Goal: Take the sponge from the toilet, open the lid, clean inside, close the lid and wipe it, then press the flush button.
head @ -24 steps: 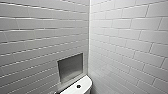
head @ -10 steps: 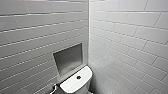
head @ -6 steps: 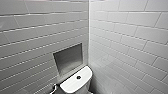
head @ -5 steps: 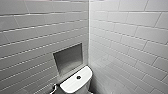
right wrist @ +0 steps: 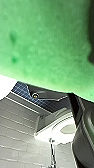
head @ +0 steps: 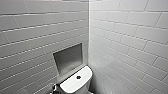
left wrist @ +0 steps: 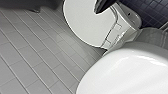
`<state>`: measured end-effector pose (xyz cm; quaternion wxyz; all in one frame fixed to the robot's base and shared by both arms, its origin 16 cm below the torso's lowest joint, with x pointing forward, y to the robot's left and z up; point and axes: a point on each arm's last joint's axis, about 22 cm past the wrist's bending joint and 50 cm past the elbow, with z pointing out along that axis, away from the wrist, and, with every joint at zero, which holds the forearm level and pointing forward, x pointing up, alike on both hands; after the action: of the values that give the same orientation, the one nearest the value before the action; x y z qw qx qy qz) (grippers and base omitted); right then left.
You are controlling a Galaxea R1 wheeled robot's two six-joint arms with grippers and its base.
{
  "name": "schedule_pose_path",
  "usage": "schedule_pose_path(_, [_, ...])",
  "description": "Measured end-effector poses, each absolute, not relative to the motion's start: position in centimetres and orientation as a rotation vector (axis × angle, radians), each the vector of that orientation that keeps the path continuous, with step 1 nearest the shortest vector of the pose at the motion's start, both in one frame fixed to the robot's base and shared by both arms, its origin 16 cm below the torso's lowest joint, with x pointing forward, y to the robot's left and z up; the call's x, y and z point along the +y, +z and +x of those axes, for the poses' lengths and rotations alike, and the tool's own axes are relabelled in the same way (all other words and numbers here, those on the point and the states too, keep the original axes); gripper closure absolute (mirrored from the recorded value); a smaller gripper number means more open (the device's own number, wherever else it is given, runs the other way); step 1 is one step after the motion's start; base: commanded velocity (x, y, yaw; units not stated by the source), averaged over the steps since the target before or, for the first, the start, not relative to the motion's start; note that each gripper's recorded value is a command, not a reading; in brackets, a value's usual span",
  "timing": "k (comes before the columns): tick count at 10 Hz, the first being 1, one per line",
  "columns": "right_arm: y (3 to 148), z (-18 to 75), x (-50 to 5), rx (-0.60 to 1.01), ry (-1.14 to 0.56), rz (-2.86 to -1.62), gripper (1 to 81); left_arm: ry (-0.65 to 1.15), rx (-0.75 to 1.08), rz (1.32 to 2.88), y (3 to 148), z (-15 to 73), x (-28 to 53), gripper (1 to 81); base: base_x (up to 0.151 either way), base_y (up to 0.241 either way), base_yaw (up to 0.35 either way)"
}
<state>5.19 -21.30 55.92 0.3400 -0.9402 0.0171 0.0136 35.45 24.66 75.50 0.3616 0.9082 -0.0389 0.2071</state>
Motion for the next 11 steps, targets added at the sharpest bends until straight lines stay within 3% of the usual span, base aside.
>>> schedule_pose_path(11, [55.1, 3.9, -20.5, 0.105, 0.087, -2.433, 81.1, 0.535, 0.091, 2.283, 79.8, 50.5, 20.2, 1.0, 0.000, 0.000, 0.000])
